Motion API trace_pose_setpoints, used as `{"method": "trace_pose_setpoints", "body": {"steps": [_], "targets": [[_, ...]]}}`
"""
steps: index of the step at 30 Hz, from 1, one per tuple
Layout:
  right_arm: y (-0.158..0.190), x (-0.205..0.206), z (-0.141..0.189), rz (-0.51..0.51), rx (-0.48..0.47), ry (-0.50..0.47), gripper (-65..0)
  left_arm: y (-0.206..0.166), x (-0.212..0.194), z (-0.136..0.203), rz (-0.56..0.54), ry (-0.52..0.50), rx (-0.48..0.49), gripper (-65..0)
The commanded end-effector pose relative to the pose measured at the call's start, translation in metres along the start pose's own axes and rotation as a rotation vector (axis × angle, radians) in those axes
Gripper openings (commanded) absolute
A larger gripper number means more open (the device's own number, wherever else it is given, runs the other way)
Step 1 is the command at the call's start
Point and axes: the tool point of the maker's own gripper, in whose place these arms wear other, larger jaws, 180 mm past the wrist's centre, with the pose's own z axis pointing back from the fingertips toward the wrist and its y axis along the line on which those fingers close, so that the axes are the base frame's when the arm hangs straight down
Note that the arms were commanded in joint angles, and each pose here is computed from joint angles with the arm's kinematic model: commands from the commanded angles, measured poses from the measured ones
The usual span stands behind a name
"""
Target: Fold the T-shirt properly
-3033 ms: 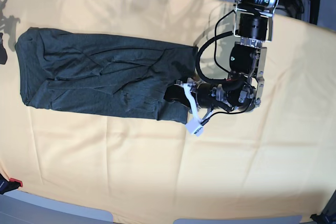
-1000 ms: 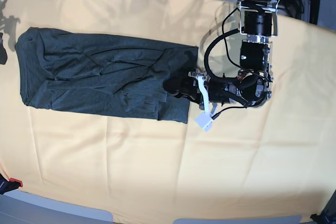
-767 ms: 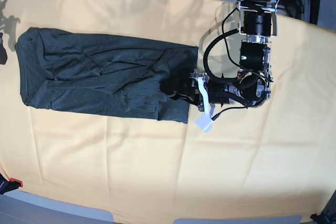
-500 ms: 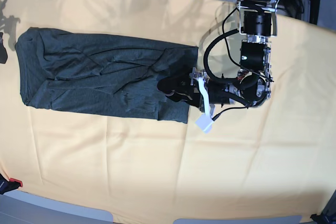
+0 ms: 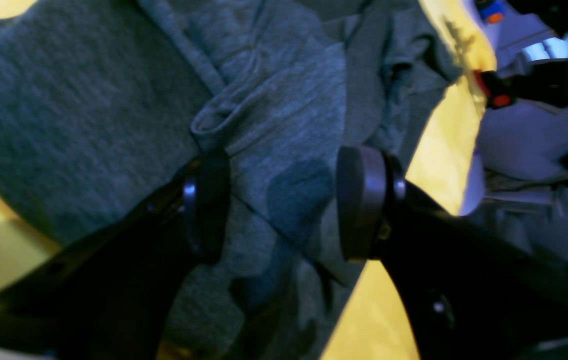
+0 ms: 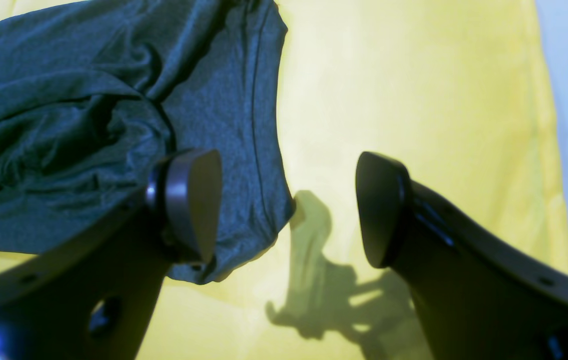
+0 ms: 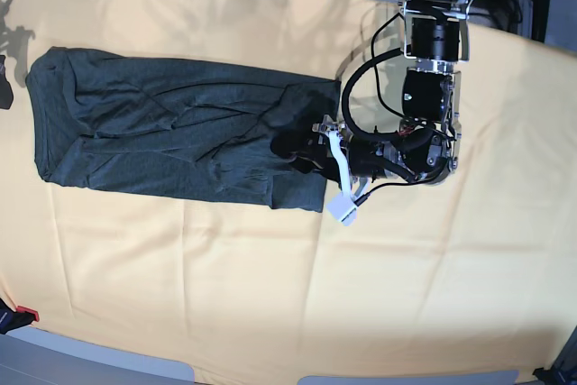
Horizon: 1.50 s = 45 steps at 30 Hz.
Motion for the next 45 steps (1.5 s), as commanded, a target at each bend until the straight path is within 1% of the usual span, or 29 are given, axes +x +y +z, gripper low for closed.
{"method": "trace_pose_setpoints", "body": {"steps": [1, 17, 19, 23, 26, 31, 33, 35, 37, 38, 39, 40, 41, 43, 44, 45], "targets": [[-0.002, 0.017, 0.006, 0.032, -0.002, -0.043, -21.8, -0.002, 0.021, 0.004, -0.044, -0.047, 0.006, -29.4], [-0.002, 0.017, 0.006, 0.032, -0.002, -0.043, -21.8, -0.002, 0.040, 0.006, -0.047, -0.148, 0.009, -29.4], [-0.002, 0.017, 0.006, 0.032, -0.002, -0.043, -21.8, 0.002, 0.038, 0.005, -0.052, -0.139, 0.029, -29.4], [-0.002, 0.017, 0.006, 0.032, -0.001, -0.043, -21.8, 0.020, 0.038, 0.007, -0.031, -0.136, 0.131, -29.4], [-0.002, 0.017, 0.006, 0.032, -0.002, -0.043, -21.8, 0.023, 0.037, 0.007, -0.039, -0.133, 0.149, -29.4], [-0.002, 0.018, 0.006, 0.032, -0.001, -0.043, -21.8, 0.018, 0.037, 0.007, -0.055, -0.131, 0.122, -29.4], [-0.002, 0.018, 0.006, 0.032, -0.001, -0.043, -21.8, 0.010, 0.039, 0.006, -0.057, -0.144, 0.079, -29.4], [-0.002, 0.017, 0.006, 0.032, -0.002, -0.043, -21.8, -0.001, 0.040, 0.006, -0.056, -0.150, 0.015, -29.4], [-0.002, 0.018, 0.006, 0.032, -0.001, -0.043, -21.8, -0.010, 0.038, 0.005, -0.056, -0.141, -0.034, -29.7], [-0.002, 0.018, 0.006, 0.032, -0.001, -0.043, -21.8, -0.013, 0.037, 0.005, -0.058, -0.133, -0.052, -31.6], [-0.002, 0.018, 0.006, 0.032, -0.001, -0.043, -21.8, -0.014, 0.034, 0.005, -0.061, -0.122, -0.058, -35.1], [-0.002, 0.018, 0.006, 0.032, -0.001, -0.043, -21.8, -0.014, 0.032, 0.005, -0.061, -0.112, -0.056, -40.2], [-0.002, 0.018, 0.006, 0.032, -0.001, -0.043, -21.8, -0.014, 0.031, 0.005, -0.060, -0.109, -0.057, -46.7], [-0.002, 0.018, 0.006, 0.033, -0.001, -0.043, -21.8, -0.013, 0.031, 0.005, -0.060, -0.109, -0.056, -62.3], [-0.002, 0.018, 0.006, 0.032, -0.001, -0.043, -21.8, -0.014, 0.032, 0.005, -0.060, -0.113, -0.059, -65.0], [-0.002, 0.018, 0.006, 0.032, -0.001, -0.043, -21.8, -0.016, 0.034, 0.005, -0.058, -0.122, -0.070, -65.0]]}}
